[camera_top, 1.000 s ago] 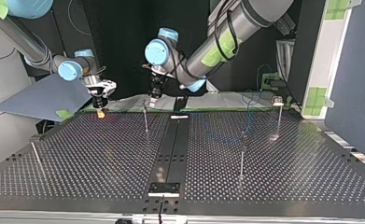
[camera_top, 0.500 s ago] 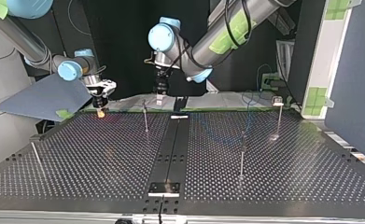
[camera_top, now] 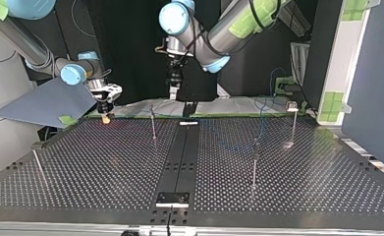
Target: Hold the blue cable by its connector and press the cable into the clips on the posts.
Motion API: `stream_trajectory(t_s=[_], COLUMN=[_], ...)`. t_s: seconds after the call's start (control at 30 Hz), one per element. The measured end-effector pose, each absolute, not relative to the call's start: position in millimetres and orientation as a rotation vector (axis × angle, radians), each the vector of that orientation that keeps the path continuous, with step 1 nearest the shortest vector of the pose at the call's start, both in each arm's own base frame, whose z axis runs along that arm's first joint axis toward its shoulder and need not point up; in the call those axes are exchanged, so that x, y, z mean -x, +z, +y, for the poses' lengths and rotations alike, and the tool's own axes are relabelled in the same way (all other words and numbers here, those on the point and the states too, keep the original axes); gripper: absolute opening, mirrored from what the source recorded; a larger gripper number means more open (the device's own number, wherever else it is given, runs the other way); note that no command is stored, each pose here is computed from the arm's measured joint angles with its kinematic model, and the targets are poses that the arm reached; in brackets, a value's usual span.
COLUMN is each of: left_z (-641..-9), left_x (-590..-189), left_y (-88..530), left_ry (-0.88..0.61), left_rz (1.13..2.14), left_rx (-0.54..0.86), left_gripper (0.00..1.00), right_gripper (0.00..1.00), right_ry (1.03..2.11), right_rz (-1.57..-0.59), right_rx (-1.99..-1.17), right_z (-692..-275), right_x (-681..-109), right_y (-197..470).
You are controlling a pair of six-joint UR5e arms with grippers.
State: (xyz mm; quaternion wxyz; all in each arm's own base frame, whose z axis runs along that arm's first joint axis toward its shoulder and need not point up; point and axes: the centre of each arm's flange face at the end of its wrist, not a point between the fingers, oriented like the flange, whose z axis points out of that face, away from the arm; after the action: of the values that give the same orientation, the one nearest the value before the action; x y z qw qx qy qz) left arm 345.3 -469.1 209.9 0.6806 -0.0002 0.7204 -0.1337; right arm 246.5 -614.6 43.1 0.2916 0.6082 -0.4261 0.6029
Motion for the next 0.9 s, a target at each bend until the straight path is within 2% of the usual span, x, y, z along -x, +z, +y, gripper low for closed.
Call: stream_trajectory(t_s=[0.53, 0.9], left_z=[-437, -413], left_x=[-297, -267], left_y=[232, 242], left_ry=[-0.335, -0.348], left_rz=[1.619, 1.62], left_rx=[-0.002, -0.006], left_gripper=[0.99, 0.99], right_gripper=[0.0, 0.0], right_ry=[1.595, 1.48], right_rz=[-1.157, -1.231], right_rx=[-1.618, -1.59], right_z=[-615, -616], right_x=[-241, -225], right_y=[42, 41])
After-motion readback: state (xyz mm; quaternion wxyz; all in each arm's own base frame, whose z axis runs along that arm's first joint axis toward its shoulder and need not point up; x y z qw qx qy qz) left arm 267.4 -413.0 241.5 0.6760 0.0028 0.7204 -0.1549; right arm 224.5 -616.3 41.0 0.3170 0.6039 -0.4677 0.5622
